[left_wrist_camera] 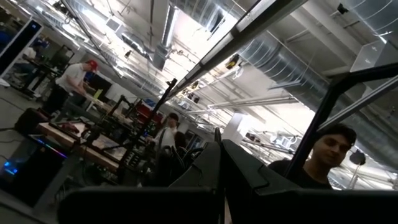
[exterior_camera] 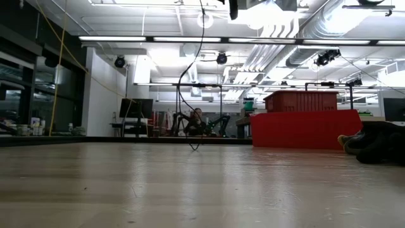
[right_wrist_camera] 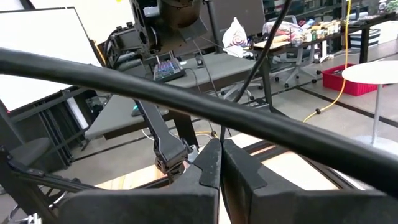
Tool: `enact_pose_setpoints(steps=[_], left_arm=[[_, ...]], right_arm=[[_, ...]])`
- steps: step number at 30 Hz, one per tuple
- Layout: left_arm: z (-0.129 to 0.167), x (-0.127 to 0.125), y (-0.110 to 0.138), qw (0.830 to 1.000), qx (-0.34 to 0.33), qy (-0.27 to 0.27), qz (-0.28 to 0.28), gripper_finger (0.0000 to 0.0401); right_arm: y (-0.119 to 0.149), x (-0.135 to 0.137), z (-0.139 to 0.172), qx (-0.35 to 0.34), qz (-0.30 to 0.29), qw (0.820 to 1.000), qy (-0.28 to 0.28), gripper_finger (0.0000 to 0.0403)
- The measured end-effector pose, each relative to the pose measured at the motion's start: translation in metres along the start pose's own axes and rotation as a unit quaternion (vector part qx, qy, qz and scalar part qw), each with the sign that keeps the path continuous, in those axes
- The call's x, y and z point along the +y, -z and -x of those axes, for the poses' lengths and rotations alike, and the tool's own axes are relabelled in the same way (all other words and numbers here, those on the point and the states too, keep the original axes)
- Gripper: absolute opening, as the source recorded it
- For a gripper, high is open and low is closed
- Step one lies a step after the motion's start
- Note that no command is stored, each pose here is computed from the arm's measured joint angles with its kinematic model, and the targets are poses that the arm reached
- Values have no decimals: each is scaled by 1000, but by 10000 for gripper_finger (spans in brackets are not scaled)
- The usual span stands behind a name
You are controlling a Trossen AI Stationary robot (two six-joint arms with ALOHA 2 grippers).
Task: Coil cords
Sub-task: Coil the black wire on the spool
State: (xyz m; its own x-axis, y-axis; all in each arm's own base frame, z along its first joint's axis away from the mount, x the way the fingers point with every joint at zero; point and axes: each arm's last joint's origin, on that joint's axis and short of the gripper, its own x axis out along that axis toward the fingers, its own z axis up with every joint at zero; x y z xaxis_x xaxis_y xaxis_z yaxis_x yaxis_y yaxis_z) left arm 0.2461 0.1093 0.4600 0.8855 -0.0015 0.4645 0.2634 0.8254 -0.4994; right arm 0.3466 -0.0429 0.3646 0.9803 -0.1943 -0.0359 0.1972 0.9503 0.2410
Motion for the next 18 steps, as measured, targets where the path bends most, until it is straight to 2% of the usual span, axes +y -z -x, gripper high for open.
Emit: enact_pose_setpoints(steps=[18], left_arm=[[0, 1, 1, 1000, 2, 0, 14, 3]], right_arm=[[0, 0, 0, 1, -23, 1000, -4, 0]])
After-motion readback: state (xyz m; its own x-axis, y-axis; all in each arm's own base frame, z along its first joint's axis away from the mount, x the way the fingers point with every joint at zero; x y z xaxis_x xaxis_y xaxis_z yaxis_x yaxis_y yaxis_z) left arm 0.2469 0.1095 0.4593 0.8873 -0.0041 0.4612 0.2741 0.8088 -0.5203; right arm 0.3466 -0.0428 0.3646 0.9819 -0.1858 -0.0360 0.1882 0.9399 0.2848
